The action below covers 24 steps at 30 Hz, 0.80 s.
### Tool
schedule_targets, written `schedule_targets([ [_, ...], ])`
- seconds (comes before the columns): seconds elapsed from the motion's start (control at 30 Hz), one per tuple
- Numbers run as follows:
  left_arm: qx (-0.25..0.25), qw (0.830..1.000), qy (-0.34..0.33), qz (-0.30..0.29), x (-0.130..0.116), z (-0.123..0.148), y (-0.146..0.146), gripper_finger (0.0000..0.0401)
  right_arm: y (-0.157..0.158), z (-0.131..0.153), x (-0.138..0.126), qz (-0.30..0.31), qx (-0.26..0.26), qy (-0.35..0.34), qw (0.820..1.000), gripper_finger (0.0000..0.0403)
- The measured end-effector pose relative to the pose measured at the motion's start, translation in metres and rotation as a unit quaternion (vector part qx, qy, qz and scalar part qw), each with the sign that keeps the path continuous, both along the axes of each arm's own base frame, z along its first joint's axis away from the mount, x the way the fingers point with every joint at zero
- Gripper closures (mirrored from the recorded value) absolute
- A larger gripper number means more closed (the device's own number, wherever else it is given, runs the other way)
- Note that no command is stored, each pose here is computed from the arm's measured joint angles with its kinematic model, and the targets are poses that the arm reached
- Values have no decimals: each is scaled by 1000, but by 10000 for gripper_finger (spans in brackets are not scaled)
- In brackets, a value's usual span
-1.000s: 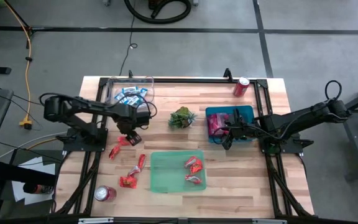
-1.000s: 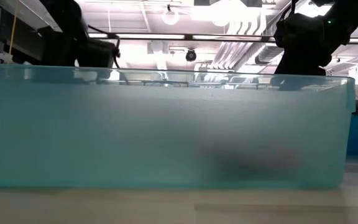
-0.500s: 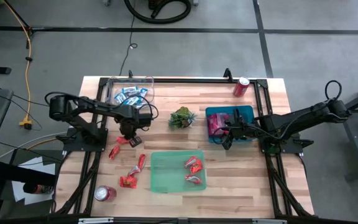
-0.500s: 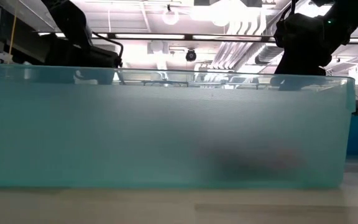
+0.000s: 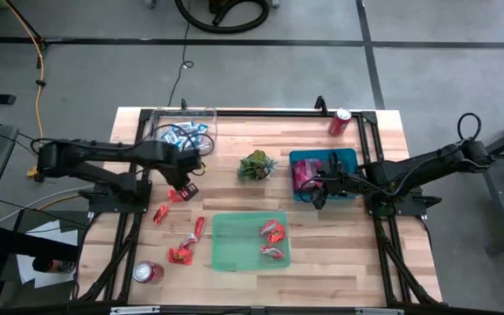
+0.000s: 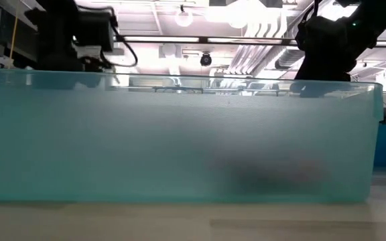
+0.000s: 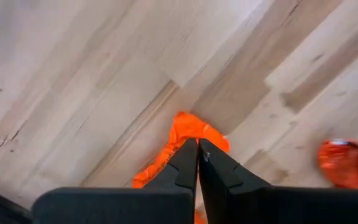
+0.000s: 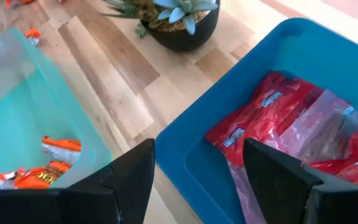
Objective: Sort candy
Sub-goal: Put the orange candy into the green transparent bin
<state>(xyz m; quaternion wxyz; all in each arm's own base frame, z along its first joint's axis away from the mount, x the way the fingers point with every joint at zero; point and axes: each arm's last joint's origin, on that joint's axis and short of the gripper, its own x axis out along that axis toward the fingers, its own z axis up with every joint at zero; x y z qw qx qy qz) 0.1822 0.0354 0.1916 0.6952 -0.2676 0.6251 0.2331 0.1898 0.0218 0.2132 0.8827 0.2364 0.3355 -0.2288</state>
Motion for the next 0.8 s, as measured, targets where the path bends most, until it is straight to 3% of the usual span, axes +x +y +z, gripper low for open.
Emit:
schedule_targets([
  [0.17, 6, 999, -47, 3, -9, 15, -2, 401, 0, 0, 0, -3, -3, 0, 1000, 165],
  [0.33, 20, 999, -44, 4, -9, 15, -1, 386, 0, 0, 0, -3, -3, 0, 1000, 165],
  [0.57, 20, 999, 4, -29, 0, -1, 1, 292, 0, 0, 0, -3, -3, 0, 1000, 165],
  [0.8, 10, 998, 63, -28, 10, -21, -1, 186, 0, 0, 0, -3, -3, 0, 1000, 165],
])
